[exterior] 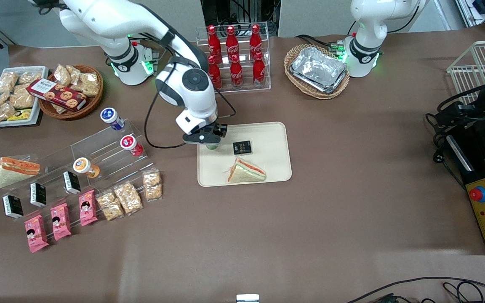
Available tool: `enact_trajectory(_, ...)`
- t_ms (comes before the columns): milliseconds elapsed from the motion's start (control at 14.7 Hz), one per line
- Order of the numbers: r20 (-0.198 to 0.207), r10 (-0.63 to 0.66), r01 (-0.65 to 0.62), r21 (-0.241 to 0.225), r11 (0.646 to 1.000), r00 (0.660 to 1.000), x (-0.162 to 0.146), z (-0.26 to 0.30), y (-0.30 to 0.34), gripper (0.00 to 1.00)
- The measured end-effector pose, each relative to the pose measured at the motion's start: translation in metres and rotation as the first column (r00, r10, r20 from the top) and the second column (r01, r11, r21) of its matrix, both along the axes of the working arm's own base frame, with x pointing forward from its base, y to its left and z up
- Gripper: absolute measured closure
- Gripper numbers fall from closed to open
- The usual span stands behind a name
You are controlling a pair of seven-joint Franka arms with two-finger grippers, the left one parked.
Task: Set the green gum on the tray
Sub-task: 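Carry the green gum bottle with the right gripper over the cream tray, then lower the bottle onto the tray beside the black packet and release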
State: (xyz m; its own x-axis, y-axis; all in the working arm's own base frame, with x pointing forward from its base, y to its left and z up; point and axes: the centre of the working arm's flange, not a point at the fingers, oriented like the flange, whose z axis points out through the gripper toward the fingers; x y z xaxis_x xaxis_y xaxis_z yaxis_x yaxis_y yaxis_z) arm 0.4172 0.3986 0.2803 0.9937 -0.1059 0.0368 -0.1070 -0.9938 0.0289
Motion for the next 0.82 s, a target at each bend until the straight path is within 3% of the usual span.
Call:
enact_trajectory(272,-0.011,-0.007,0.008,0.047,0.999,1.000,-0.015,-0.042,-0.001,0.41)
enact_trajectory(612,0.018,-0.033,0.033,0.032,0.999,0.999,-0.020,-0.057,-0.001,0.39)
enact_trajectory(816,0.017,-0.038,0.037,0.031,0.999,0.999,-0.020,-0.058,-0.002,0.16)
